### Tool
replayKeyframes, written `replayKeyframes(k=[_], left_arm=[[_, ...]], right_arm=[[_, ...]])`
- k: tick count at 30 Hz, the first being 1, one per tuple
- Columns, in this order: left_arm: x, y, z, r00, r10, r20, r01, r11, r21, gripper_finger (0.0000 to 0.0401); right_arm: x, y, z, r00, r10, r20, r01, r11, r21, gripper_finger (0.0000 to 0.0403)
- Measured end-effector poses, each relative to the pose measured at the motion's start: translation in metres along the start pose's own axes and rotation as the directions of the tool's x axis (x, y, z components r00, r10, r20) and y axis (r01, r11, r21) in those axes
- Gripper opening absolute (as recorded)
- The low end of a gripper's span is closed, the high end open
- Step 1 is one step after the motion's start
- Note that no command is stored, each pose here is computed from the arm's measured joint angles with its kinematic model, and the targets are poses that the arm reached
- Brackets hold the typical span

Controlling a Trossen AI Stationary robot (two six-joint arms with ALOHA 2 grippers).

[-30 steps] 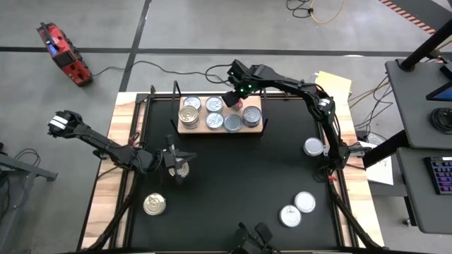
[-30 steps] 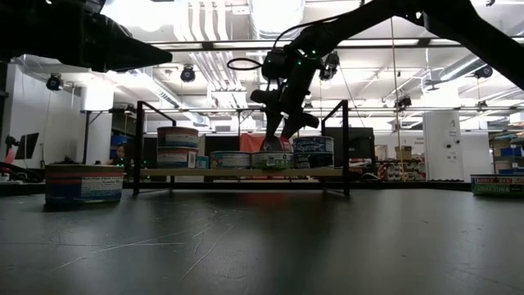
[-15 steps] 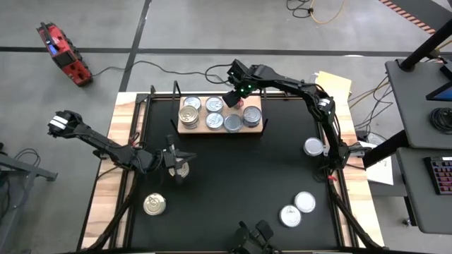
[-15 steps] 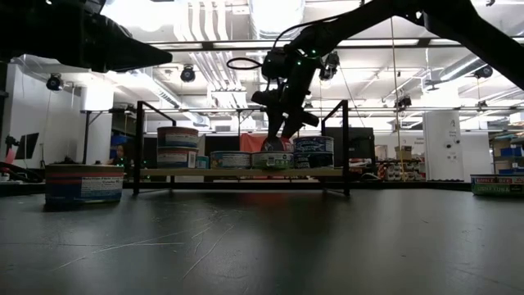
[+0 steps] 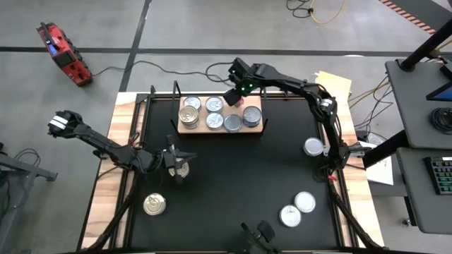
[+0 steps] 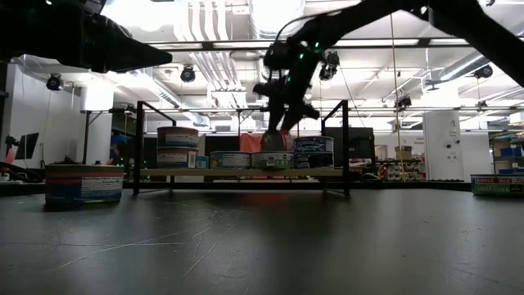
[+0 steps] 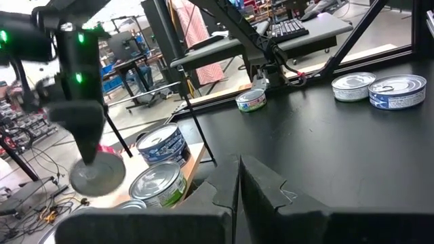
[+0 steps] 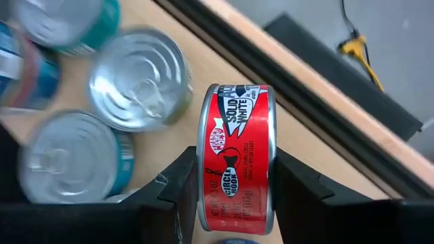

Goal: Stack canned seafood by type on shelf
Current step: Put the red tuna can on the shelf

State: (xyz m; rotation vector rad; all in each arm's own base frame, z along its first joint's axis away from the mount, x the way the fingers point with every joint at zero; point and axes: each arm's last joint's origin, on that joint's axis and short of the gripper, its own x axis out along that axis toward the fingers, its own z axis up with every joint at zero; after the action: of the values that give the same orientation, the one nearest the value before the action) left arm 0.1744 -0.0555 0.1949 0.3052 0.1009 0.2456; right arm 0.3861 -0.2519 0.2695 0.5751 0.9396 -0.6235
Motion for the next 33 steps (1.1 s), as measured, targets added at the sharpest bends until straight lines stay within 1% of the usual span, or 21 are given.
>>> replayKeyframes(k=[3,6,9,13,15,18,20,23,26,28,31,33], left_arm=[[0.0,0.0,0.0,1.0,0.0,-0.001,0.0,1.0,-0.008,0.0],[0.0,0.0,0.0,1.0,0.0,-0.001,0.0,1.0,-0.014,0.0],[0.0,0.0,0.0,1.0,0.0,-0.001,0.0,1.0,-0.019,0.0],[0.0,0.0,0.0,1.0,0.0,0.0,0.0,0.999,-0.039,0.0],[0.0,0.0,0.0,1.0,0.0,0.0,0.0,0.999,-0.049,0.0],[0.0,0.0,0.0,1.0,0.0,0.001,0.0,0.998,-0.056,0.0],[0.0,0.0,0.001,1.0,-0.023,0.013,0.024,0.994,-0.105,0.0],[0.0,-0.004,0.005,0.983,-0.162,0.084,0.173,0.974,-0.145,0.0],[0.0,-0.007,0.011,0.948,-0.265,0.174,0.296,0.937,-0.187,0.0],[0.001,-0.009,0.013,0.934,-0.286,0.215,0.328,0.923,-0.2,0.0],[0.005,-0.012,0.014,0.928,-0.277,0.249,0.33,0.921,-0.206,0.0],[0.008,-0.014,0.014,0.925,-0.267,0.27,0.328,0.92,-0.214,0.0]], right_arm=[[-0.023,0.003,0.003,0.998,0.023,0.05,-0.023,1.0,-0.004,0.0138],[-0.047,0.01,0.003,0.994,0.075,0.085,-0.073,0.997,-0.022,0.0138],[-0.074,0.026,-0.003,0.984,0.129,0.122,-0.12,0.989,-0.085,0.0138],[-0.103,0.056,-0.022,0.969,0.199,0.148,-0.17,0.967,-0.191,0.0138],[-0.109,0.071,-0.035,0.956,0.24,0.169,-0.197,0.952,-0.236,0.0138],[-0.116,0.093,-0.059,0.923,0.321,0.214,-0.248,0.918,-0.308,0.0139],[-0.121,0.105,-0.08,0.892,0.383,0.24,-0.285,0.889,-0.359,0.0139],[-0.123,0.12,-0.112,0.825,0.487,0.287,-0.346,0.836,-0.427,0.0139],[-0.118,0.129,-0.147,0.761,0.573,0.305,-0.4,0.784,-0.475,0.0139],[-0.114,0.135,-0.167,0.701,0.625,0.344,-0.423,0.752,-0.505,0.014],[-0.107,0.139,-0.196,0.607,0.701,0.374,-0.454,0.692,-0.561,0.014],[-0.1,0.14,-0.213,0.558,0.737,0.381,-0.474,0.66,-0.584,0.014]])
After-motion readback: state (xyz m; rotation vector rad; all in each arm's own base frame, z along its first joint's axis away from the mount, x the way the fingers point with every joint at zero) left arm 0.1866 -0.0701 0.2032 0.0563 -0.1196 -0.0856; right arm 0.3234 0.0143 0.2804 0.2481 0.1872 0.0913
